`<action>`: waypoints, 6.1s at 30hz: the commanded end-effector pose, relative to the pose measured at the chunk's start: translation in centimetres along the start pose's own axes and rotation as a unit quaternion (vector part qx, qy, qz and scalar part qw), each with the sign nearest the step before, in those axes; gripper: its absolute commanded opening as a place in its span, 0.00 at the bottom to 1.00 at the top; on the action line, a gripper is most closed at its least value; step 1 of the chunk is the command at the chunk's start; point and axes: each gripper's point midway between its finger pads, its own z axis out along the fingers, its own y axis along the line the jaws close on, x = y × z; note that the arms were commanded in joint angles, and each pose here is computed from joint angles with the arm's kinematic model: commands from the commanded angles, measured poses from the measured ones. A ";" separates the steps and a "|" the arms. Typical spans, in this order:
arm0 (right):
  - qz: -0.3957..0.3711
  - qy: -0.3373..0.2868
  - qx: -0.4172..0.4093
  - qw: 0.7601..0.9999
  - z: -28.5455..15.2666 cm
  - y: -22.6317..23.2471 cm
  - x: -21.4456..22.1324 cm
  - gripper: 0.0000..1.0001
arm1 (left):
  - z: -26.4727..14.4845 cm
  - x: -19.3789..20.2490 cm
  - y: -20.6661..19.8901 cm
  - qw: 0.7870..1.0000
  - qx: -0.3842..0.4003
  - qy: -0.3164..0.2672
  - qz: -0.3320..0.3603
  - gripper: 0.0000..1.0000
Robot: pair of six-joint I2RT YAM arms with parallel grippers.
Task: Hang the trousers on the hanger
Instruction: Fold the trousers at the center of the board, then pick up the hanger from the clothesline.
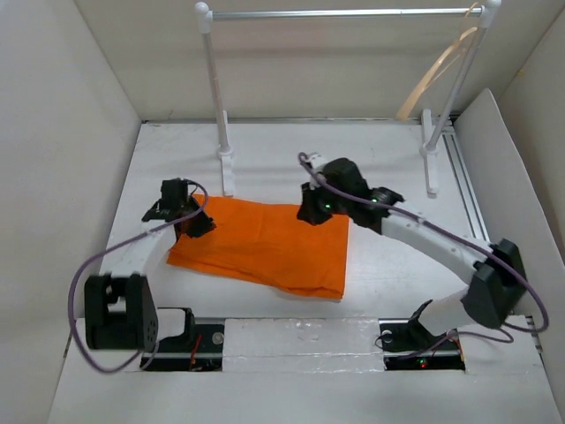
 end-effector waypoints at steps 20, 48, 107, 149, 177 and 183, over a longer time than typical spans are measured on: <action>0.117 0.048 0.150 0.981 2.0 -23.4 6.8 0.00 | 1.6 1.4 7.8 0.986 -0.127 -0.012 -0.103 0.06; 0.044 -0.382 0.131 0.914 -31.1 -24.6 -24.0 0.67 | -8.9 -2.6 -26.8 0.935 0.233 -0.117 0.242 0.13; 0.013 -0.442 0.089 0.892 -33.2 -26.9 -24.5 0.58 | -3.2 4.9 -19.8 0.954 0.189 0.009 0.231 0.32; 0.020 -0.362 0.036 0.931 -26.2 -25.2 -21.0 0.00 | -11.9 2.6 -32.6 0.903 0.362 0.037 0.230 0.41; 0.081 -0.131 -0.003 0.988 -15.2 -16.3 1.4 0.00 | -5.4 14.7 -45.6 0.876 0.414 0.048 0.242 0.55; 0.087 -0.120 -0.019 0.989 -15.1 -15.4 2.1 0.00 | -3.6 15.2 -45.8 0.888 0.397 0.024 0.233 0.46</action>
